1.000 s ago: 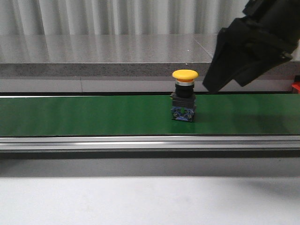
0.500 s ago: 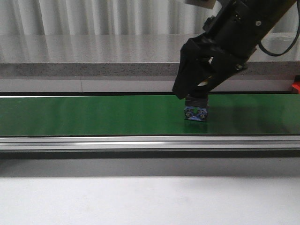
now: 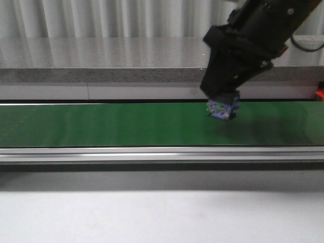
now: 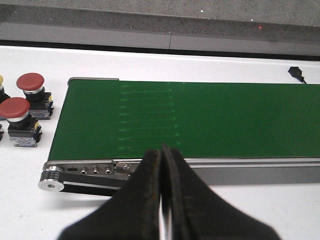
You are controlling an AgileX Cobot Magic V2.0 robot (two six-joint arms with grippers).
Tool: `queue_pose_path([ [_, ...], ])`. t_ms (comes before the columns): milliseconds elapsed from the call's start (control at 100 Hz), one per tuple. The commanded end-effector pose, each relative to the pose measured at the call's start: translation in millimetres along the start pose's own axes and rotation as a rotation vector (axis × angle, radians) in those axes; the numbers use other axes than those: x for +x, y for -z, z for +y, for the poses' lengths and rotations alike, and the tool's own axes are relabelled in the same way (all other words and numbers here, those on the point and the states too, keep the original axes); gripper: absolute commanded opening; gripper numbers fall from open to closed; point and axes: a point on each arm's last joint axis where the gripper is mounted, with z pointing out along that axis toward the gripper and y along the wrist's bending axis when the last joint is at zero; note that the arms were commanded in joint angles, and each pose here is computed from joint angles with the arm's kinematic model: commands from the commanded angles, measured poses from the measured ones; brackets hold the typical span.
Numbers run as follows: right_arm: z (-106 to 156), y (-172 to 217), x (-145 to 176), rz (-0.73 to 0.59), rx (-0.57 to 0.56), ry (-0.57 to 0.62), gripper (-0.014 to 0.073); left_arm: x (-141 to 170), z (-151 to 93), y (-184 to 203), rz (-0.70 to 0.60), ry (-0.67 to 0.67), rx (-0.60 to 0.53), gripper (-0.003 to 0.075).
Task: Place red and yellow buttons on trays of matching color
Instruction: 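Lower the right gripper onto the yellow button and grasp it, then carry the yellow button to the yellow tray and release it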
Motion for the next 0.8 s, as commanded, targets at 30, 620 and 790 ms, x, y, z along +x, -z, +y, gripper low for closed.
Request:
queue_pose_path([
  [30, -14, 63, -11, -0.163, 0.134, -0.055, 0.0101, -13, -2, 3, -0.084, 0.013, 0.014, -0.0021],
  [620, -164, 217, 107, -0.519, 0.851, -0.847, 0.0097, -13, -2, 3, -0.084, 0.013, 0.014, -0.0021],
  [790, -189, 223, 164, -0.605, 0.978, -1.117, 0.0097, -13, -2, 3, -0.084, 0.013, 0.014, -0.0021],
])
